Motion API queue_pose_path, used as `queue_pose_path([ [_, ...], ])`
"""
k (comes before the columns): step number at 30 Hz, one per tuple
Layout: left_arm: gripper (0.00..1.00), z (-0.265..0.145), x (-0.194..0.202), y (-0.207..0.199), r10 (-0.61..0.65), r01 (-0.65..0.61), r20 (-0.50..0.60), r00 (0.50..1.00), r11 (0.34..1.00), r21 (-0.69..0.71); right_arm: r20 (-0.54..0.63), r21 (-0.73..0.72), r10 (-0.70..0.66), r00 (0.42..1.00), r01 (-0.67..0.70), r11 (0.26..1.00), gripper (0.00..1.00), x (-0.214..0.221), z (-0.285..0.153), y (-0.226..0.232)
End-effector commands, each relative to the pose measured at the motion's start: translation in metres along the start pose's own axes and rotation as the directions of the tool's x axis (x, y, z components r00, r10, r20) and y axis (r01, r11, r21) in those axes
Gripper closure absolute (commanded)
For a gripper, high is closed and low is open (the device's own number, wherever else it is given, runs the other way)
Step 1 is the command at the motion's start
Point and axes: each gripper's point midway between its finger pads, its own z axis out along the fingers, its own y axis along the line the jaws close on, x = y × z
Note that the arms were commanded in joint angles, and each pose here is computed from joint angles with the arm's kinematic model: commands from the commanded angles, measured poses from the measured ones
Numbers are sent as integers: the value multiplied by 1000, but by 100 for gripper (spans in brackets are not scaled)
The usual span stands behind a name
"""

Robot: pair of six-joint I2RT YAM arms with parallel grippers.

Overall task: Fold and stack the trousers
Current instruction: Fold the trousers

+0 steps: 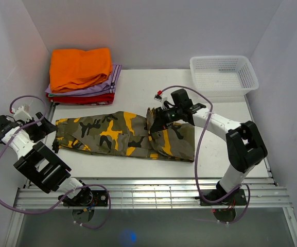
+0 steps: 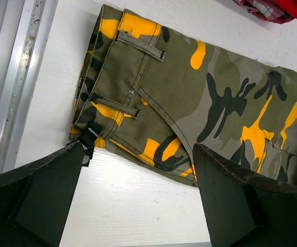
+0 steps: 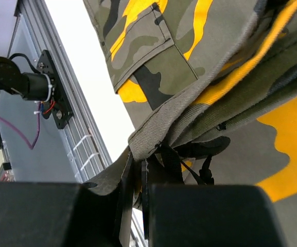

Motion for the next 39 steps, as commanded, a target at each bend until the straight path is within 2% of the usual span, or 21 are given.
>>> queue_pose_path([
  [1, 2, -6, -2, -3, 43, -42, 25, 999, 999, -22, 29, 14, 4, 1000, -5, 1000, 92, -13, 24, 2],
  [7, 2, -4, 2, 1, 44, -43, 19, 999, 999, -33, -70, -23, 22, 997, -24, 999, 92, 7, 56, 11],
  [8, 2, -4, 3, 1, 44, -44, 17, 999, 998, -35, -94, -28, 26, 995, -28, 999, 85, 12, 60, 13],
  [9, 2, -3, 3, 1, 45, -44, 16, 999, 998, -34, -110, -34, 16, 994, -19, 999, 74, 15, 64, 14],
  [10, 2, -3, 4, 1, 42, -42, 16, 999, 999, -32, -118, -45, -2, 993, -3, 999, 60, 15, 68, 22],
  [12, 2, -4, 2, 0, 53, -52, 23, 998, 998, -33, -118, -67, -23, 993, 15, 998, 27, 14, 67, 31],
  [13, 2, -4, 1, 0, 56, -55, 25, 998, 998, -32, -118, -73, -28, 993, 20, 997, 17, 15, 67, 33],
  [14, 2, -5, 0, -1, 68, -67, 29, 997, 997, -31, -114, -77, -35, 993, 26, 997, 14, 13, 65, 35],
  [17, 2, -7, -5, -5, 99, -98, 40, 994, 995, -35, -96, -72, -79, 992, 72, 995, 16, 4, 55, 38],
  [21, 2, -7, -12, -19, 182, -181, 46, 982, 983, -27, -112, -60, -149, 983, 143, 988, 29, 2, 33, 34],
  [22, 2, -7, -15, -25, 205, -204, 51, 977, 979, -24, -156, -43, -137, 978, 132, 990, 32, 13, 26, 30],
  [23, 2, -10, -18, -34, 241, -240, 65, 968, 971, -19, -171, -33, -199, 965, 196, 980, 37, 16, 19, 21],
  [27, 2, -5, -11, -93, 413, -417, 55, 909, 902, 114, -305, 149, -224, 926, 279, 949, 40, 52, -23, -22],
  [30, 2, -8, 0, -131, 442, -447, 79, 894, 861, 243, -335, 293, -148, 930, 253, 922, 44, 73, -67, -56],
  [32, 2, -8, 9, -151, 440, -439, 72, 895, 842, 315, -311, 381, -45, 949, 168, 909, 45, 82, -101, -76],
  [34, 2, -1, 20, -166, 458, -446, 54, 887, 822, 353, -270, 454, 57, 961, 74, 888, 44, 93, -133, -99],
  [36, 3, 3, 25, -167, 434, -417, 32, 900, 840, 347, -242, 480, 122, 963, 9, 877, 36, 102, -152, -105],
  [38, 3, 8, 22, -163, 411, -395, 25, 911, 857, 332, -205, 499, 201, 958, -75, 864, 22, 114, -167, -115],
  [39, 3, 10, 21, -162, 404, -389, 21, 914, 863, 323, -208, 476, 248, 946, -123, 871, 21, 123, -166, -114],
])
